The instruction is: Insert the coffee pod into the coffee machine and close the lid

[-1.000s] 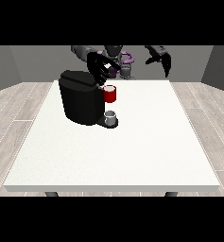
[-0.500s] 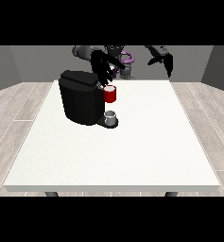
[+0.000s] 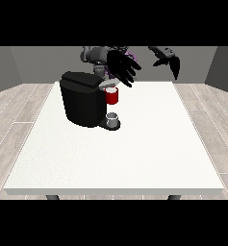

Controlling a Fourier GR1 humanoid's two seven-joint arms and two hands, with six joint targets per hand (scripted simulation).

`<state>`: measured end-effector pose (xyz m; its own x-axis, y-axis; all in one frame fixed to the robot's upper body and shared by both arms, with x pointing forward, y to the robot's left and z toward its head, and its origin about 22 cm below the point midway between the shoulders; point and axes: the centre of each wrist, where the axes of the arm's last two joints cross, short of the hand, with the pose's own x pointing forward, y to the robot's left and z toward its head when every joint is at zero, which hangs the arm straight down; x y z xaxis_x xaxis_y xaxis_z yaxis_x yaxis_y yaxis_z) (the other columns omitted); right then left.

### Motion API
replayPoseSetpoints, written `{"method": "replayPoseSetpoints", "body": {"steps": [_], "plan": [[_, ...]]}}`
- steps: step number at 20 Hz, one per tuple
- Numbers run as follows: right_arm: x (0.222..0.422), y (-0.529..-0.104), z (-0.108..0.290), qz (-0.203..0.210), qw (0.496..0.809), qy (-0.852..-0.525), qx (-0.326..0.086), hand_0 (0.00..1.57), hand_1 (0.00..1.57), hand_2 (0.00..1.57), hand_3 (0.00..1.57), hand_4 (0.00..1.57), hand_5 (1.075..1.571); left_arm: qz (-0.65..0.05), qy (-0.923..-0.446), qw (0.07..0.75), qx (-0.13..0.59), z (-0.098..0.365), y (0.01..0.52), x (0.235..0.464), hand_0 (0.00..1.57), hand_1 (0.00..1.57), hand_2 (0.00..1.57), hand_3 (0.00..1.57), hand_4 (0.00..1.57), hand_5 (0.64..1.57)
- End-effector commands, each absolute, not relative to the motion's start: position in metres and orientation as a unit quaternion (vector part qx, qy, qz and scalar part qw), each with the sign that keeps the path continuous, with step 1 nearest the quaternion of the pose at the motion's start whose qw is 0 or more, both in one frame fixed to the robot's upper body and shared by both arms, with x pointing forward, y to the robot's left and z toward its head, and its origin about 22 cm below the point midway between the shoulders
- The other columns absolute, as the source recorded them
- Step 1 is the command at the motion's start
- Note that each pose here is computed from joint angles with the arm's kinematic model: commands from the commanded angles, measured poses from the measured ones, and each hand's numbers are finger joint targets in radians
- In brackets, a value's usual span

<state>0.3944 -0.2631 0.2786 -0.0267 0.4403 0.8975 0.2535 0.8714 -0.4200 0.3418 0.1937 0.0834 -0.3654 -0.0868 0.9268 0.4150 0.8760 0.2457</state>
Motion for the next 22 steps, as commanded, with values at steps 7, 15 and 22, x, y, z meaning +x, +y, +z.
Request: {"method": "replayPoseSetpoints", "body": {"steps": [7,15,22], "plan": [[0.403,-0.199,0.31,0.13,0.519,-0.832,-0.15,0.0,0.0,0.0,0.0,0.13,1.571,-0.257,-0.81,0.516,-0.113,0.115,0.176,0.345,0.0,0.0,0.0,0.0,0.32,1.571],[0.412,-0.156,0.26,0.161,0.512,-0.841,-0.072,0.0,0.0,0.0,0.0,0.0,1.571,-0.239,-0.801,0.538,-0.113,0.099,0.189,0.334,0.0,0.0,0.0,0.0,0.25,1.571],[0.396,-0.107,0.194,0.204,0.517,-0.832,0.008,0.0,0.0,0.0,0.0,0.26,1.571,-0.177,-0.772,0.605,-0.081,0.054,0.209,0.316,0.0,0.0,0.0,0.0,0.27,1.571]]}}
